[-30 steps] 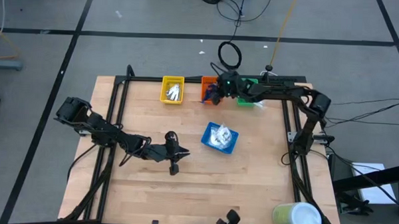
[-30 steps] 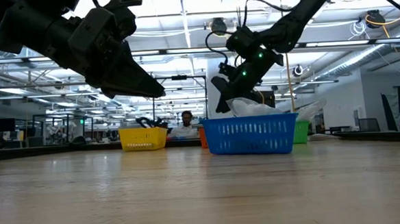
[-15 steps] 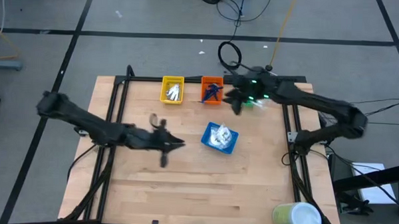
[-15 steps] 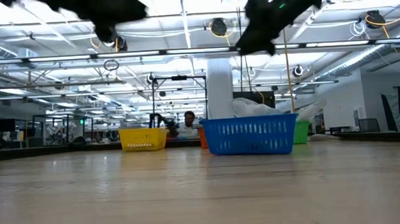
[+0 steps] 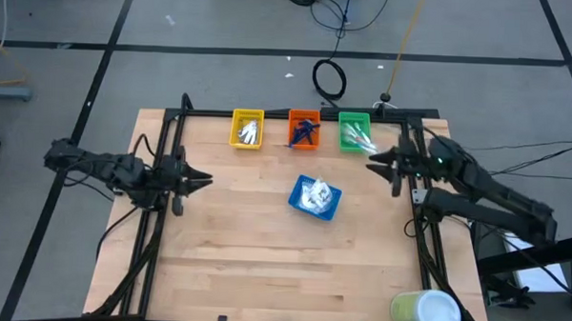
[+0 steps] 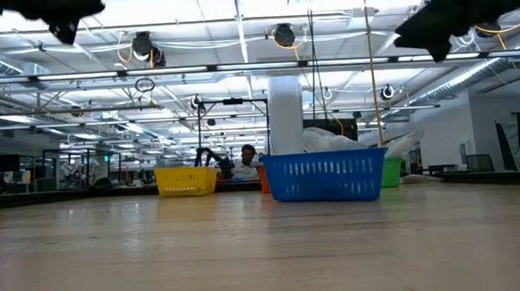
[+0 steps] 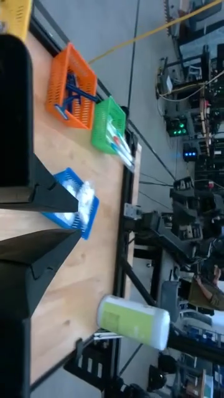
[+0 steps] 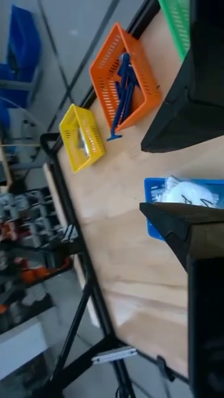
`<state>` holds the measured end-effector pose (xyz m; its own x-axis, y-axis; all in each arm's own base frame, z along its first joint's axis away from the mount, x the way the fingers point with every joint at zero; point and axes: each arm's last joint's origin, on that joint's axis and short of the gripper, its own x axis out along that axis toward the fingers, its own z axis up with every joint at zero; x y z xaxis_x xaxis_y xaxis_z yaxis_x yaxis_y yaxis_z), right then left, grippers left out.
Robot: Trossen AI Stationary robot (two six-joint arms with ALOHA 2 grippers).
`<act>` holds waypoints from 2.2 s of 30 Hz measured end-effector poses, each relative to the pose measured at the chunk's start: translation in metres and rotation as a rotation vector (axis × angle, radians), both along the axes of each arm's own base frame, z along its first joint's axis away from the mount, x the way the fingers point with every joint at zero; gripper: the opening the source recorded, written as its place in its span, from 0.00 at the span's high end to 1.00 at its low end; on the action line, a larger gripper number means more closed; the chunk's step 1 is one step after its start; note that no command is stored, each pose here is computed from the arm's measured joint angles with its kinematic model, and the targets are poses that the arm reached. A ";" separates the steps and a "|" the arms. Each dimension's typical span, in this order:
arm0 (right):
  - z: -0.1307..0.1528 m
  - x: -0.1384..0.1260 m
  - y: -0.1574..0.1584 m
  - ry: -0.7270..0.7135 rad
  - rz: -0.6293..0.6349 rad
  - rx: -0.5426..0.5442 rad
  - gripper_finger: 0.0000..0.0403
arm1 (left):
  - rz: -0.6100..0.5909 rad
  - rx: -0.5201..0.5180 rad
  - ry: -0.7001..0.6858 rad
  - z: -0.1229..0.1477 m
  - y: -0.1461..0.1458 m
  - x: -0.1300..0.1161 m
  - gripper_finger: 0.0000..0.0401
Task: Pick & Place Travel size toiletries
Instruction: Return to Home Position
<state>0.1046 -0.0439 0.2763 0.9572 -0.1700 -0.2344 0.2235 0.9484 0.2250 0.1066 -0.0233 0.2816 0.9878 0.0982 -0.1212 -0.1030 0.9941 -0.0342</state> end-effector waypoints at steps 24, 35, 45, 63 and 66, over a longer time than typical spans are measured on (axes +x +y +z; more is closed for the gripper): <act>-0.083 -0.020 0.019 -0.241 0.144 -0.107 0.68 | -0.063 -0.105 -0.135 -0.092 0.007 -0.007 0.87; -0.094 -0.014 0.013 -0.358 0.056 -0.169 0.69 | -0.005 -0.084 -0.092 -0.097 0.010 -0.011 0.87; -0.101 -0.013 0.013 -0.288 0.068 -0.217 0.68 | 0.069 -0.052 -0.093 -0.097 0.012 -0.011 0.87; -0.102 -0.013 0.013 -0.289 0.063 -0.128 0.69 | 0.069 -0.050 -0.093 -0.097 0.012 -0.011 0.87; -0.102 -0.013 0.013 -0.289 0.063 -0.127 0.69 | 0.069 -0.050 -0.093 -0.097 0.012 -0.011 0.87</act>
